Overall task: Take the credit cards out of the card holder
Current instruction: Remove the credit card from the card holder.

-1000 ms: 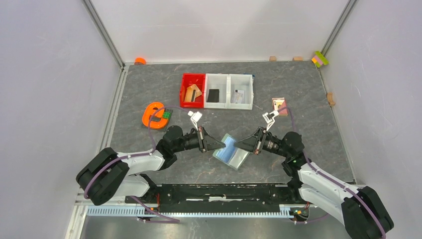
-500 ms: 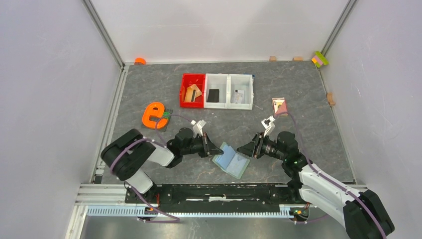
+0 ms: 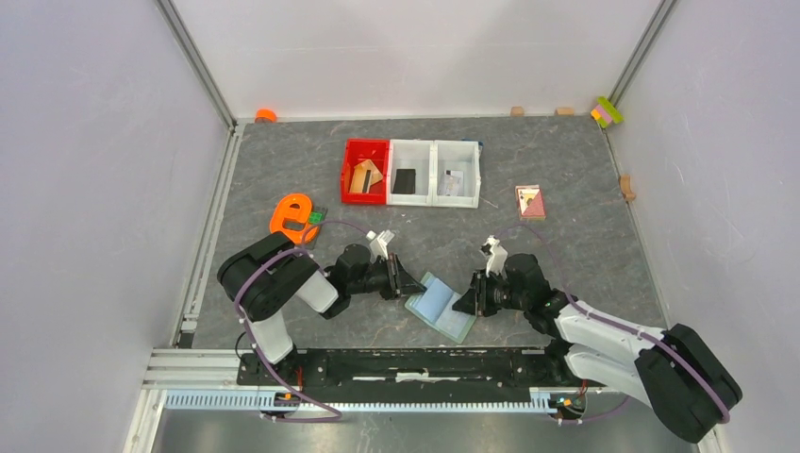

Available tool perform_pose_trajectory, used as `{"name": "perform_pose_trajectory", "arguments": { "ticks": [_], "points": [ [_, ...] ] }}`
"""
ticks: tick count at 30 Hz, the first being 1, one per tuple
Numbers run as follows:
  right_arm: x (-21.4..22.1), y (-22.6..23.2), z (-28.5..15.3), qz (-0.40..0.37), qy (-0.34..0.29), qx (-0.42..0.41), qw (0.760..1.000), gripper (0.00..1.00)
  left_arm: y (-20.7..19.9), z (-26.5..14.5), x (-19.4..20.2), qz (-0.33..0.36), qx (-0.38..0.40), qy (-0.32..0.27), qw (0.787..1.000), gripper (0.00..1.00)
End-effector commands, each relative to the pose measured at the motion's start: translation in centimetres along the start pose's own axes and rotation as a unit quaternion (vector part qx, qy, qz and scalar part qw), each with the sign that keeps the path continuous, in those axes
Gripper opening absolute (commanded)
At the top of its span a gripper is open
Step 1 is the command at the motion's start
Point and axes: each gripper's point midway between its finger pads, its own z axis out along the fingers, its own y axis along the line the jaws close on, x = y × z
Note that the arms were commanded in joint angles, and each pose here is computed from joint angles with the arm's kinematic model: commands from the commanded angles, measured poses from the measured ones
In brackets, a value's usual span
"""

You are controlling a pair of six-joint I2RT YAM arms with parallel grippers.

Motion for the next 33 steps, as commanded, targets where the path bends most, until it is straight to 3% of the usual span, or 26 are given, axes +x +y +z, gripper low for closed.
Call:
{"name": "perform_pose_trajectory", "arguments": {
  "ticks": [1,5,11,17,25,31,33],
  "points": [
    [-2.4,1.7,0.7,-0.03,-0.029,-0.02,0.999,0.27,-3.0,0.0,-0.8,0.023,0.057,-0.008,0.998,0.35],
    [-2.3,1.7,1.1,-0.031,-0.025,-0.021,0.999,0.28,-4.3,-0.2,-0.5,0.019,0.087,0.0,0.996,0.55],
    [-2.7,2.4,1.7,-0.029,-0.027,-0.036,0.999,0.3,-4.3,-0.1,0.2,0.022,0.087,0.013,0.996,0.65],
    [-2.6,2.8,2.4,-0.029,-0.019,-0.043,0.998,0.31,-3.3,0.3,1.0,0.039,0.053,0.033,0.997,0.65],
    [-2.9,2.6,2.4,-0.036,-0.027,-0.037,0.998,0.31,-2.2,0.9,1.8,0.093,-0.022,0.062,0.993,0.47],
    [-3.8,2.2,1.7,-0.07,-0.033,-0.006,0.997,0.36,-1.5,0.7,1.8,0.095,-0.046,0.063,0.992,0.03],
    [-4.3,1.8,1.2,-0.085,-0.041,0.015,0.995,0.43,-1.8,0.5,1.6,0.096,-0.043,0.057,0.993,0.02]
  ]
}}
